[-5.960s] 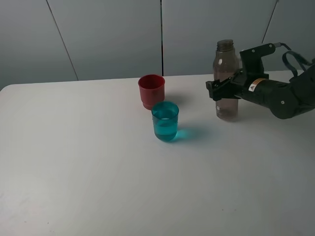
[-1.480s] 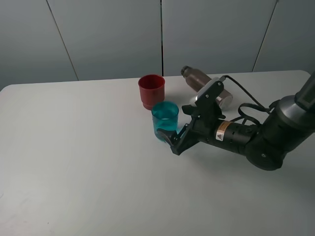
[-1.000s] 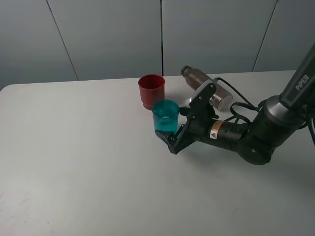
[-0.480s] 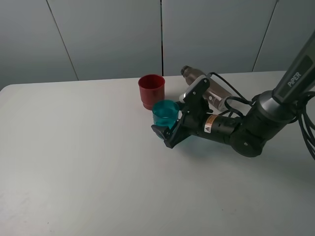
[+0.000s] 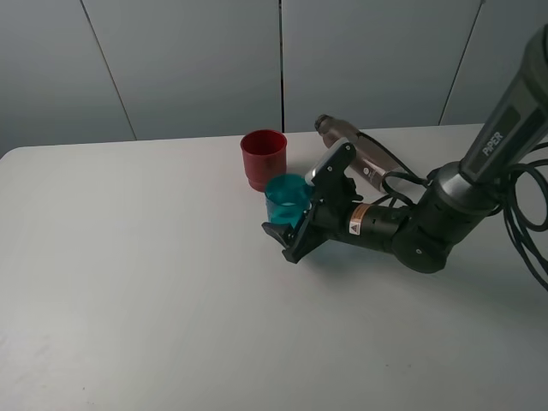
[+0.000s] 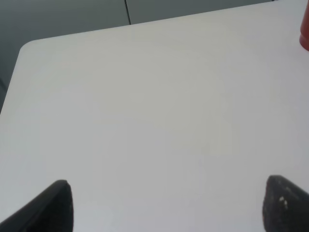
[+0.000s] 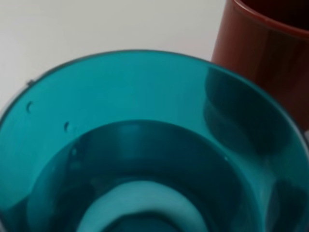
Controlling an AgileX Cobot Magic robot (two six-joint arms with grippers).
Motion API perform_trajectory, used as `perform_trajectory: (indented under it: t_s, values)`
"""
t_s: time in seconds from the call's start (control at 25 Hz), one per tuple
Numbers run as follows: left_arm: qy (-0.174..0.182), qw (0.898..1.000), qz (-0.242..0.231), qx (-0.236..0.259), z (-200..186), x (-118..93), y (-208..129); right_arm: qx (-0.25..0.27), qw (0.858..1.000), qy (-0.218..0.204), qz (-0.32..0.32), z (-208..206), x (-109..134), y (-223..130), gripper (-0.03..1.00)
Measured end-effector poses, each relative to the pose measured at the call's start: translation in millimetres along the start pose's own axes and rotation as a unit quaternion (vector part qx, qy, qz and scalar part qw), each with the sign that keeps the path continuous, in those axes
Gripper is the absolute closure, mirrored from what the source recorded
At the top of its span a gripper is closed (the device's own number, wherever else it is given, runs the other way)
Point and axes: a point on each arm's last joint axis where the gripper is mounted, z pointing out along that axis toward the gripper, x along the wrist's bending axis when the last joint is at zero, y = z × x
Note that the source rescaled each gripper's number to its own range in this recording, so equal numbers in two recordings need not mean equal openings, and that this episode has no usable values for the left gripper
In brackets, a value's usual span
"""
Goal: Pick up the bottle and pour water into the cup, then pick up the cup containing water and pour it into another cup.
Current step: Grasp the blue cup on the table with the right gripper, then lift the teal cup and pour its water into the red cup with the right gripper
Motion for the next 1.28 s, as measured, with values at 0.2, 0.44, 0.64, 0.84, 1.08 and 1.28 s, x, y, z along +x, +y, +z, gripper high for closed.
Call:
perform_trajectory:
  t_s: [0.2,0.44,0.64,0.84,1.08,1.28]
  values:
    - [0.0,1.0,0.0,0.0,0,0,0,-0.003,1.0,0.0,-0.017,0,0,0,0.82]
    - [0.0,1.0,0.0,0.0,0,0,0,-0.003,1.0,0.0,-0.021,0,0,0,0.82]
    - [0.0,1.0,0.0,0.0,0,0,0,-0.003,1.0,0.0,-0.021,0,0,0,0.82]
    - [0.0,1.0,0.0,0.0,0,0,0,0.001,1.0,-0.001,-0.023,0,0,1,0.82]
    - [0.0,1.0,0.0,0.0,0,0,0,0.034,0.999,-0.006,-0.026,-5,-5,13,0.82]
    - [0.0,1.0,0.0,0.0,0,0,0,0.032,0.999,-0.03,-0.029,-8,-14,36,0.82]
